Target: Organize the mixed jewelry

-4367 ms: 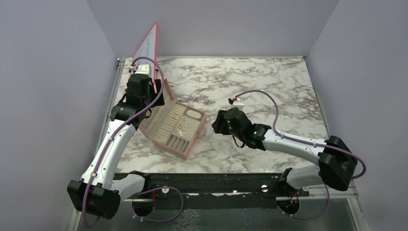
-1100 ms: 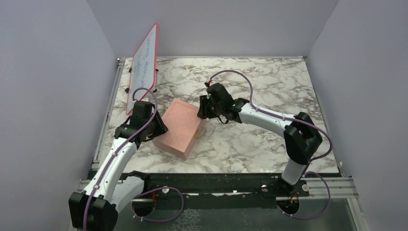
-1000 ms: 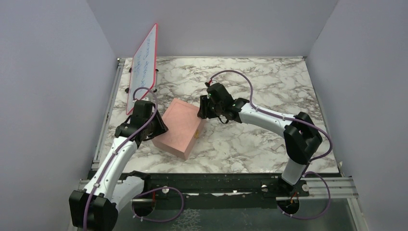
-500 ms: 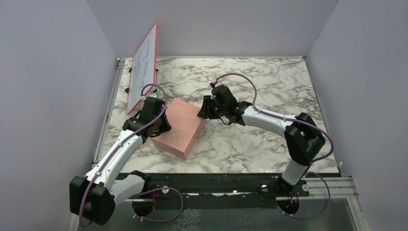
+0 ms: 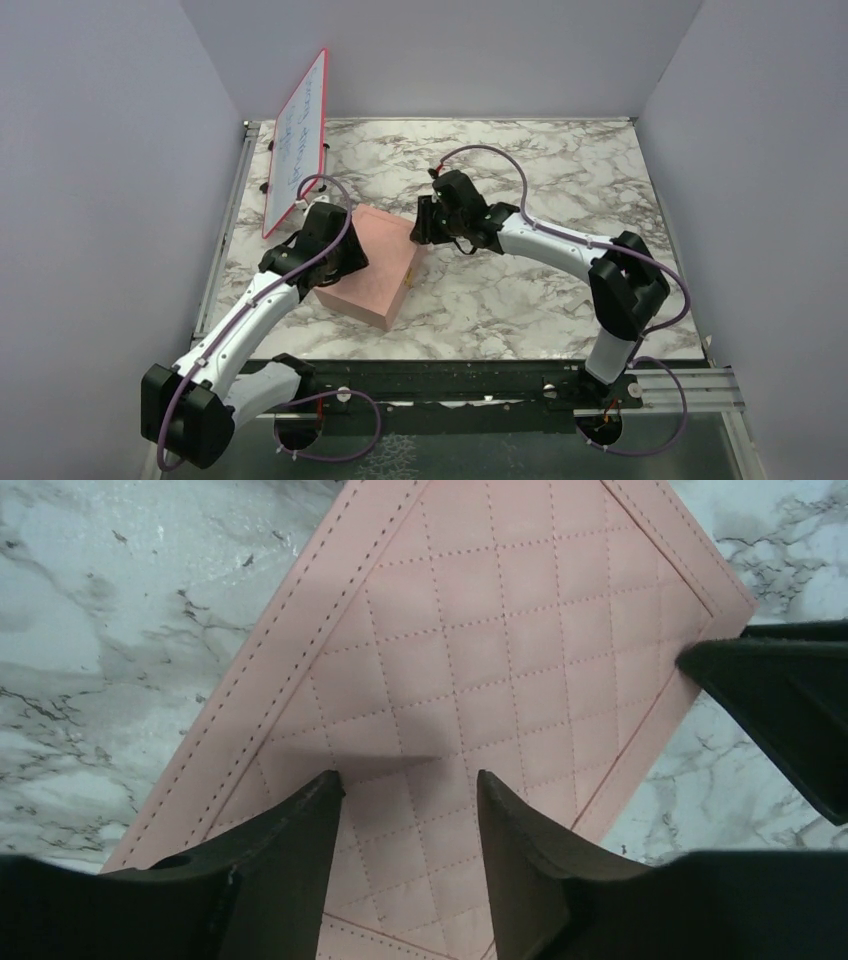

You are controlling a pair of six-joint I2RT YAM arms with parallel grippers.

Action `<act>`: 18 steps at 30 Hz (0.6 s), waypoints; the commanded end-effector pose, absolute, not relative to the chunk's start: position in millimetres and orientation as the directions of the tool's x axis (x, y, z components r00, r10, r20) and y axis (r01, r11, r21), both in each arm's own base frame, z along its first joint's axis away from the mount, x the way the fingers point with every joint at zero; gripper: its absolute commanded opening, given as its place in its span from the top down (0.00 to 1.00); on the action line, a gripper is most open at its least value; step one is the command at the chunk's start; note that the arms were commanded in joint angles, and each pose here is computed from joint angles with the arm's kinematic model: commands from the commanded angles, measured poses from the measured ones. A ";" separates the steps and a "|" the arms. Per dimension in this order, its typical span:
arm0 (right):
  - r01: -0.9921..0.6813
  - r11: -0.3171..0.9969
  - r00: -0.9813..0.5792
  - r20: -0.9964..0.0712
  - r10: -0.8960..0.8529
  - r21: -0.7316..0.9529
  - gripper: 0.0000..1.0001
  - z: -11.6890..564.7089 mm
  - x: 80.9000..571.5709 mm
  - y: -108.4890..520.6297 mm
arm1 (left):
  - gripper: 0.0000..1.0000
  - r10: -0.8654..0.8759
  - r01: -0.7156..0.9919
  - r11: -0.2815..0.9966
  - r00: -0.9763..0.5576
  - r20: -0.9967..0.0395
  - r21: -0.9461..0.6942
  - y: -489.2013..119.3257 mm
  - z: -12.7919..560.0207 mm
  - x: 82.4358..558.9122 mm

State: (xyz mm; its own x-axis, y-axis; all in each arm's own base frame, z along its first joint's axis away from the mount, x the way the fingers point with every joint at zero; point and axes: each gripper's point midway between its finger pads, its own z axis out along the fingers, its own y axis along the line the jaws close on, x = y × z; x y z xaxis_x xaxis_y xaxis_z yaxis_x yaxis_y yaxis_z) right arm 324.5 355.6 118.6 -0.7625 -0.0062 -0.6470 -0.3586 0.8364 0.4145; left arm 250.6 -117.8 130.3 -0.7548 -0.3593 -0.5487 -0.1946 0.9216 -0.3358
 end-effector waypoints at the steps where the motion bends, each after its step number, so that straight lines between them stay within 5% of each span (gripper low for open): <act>1: -0.465 0.845 -0.685 -0.713 -0.153 0.265 0.55 127.3 347.7 350.6 | 0.42 -0.413 -0.284 0.905 -0.764 -0.495 -0.316 -104.0 121.5 222.0; 9: -0.588 0.785 -0.635 -0.712 -0.298 0.196 0.43 123.1 357.9 365.8 | 0.08 -0.572 -0.427 0.820 -0.624 -0.532 -0.380 -78.7 138.0 205.6; 18: -0.527 0.823 -0.609 -0.770 -0.193 0.211 0.43 162.1 362.1 355.8 | 0.05 -0.592 -0.442 0.806 -0.607 -0.530 -0.394 -75.5 135.4 200.7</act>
State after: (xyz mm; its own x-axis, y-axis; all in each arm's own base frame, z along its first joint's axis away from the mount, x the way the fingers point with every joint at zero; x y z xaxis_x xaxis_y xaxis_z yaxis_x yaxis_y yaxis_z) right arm 359.0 367.4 127.8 -0.6412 -0.2469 -0.7266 -0.5602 0.7977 0.2233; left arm 199.5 -79.6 136.6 -0.6193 -0.5917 -0.5161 -0.4283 0.8055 -0.4096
